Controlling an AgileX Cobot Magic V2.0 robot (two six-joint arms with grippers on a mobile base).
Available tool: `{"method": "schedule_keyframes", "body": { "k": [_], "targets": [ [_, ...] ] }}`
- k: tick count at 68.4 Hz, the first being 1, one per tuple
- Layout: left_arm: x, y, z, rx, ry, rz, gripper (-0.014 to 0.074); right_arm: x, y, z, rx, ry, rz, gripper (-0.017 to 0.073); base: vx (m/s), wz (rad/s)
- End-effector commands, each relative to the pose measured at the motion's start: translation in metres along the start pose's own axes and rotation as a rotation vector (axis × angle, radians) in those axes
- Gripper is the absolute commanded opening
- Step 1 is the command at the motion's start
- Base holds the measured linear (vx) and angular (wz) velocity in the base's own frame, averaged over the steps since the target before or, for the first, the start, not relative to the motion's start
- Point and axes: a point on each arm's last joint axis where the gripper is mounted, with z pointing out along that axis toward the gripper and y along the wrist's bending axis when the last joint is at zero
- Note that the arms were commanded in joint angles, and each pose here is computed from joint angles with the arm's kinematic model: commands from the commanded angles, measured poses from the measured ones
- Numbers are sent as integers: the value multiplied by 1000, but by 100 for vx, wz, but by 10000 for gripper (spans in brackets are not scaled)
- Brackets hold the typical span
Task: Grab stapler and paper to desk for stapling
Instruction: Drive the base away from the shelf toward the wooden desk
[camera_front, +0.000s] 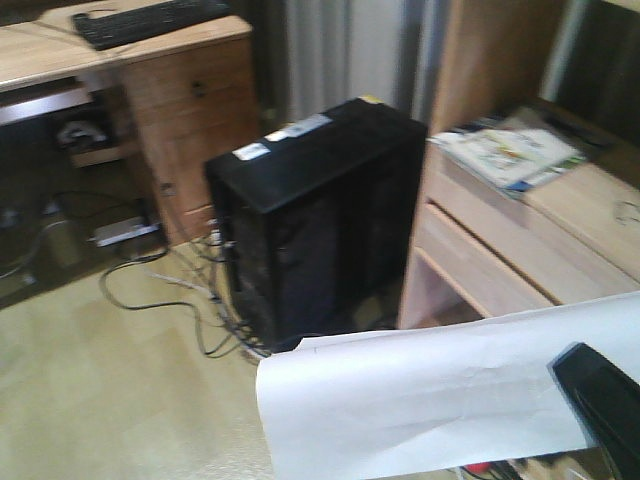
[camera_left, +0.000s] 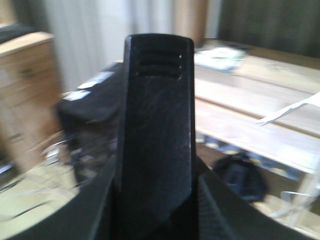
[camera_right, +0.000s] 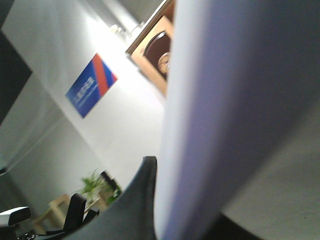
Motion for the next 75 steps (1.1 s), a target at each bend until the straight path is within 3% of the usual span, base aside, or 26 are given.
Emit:
{"method": "schedule_keyframes", "body": {
  "k": [1, 40, 75],
  "targets": [
    [-18, -1, -3, 15, -126, -5, -6, 1, 6, -4, -91, -36, 12, -4, 9, 76],
    [-18, -1, -3, 15, -126, -5, -6, 0, 6, -4, -89, -39, 13, -4, 9, 68],
    [-18, -1, -3, 15, -126, -5, -6, 0, 6, -4, -90, -39, 13, -4, 10, 20]
  ]
}}
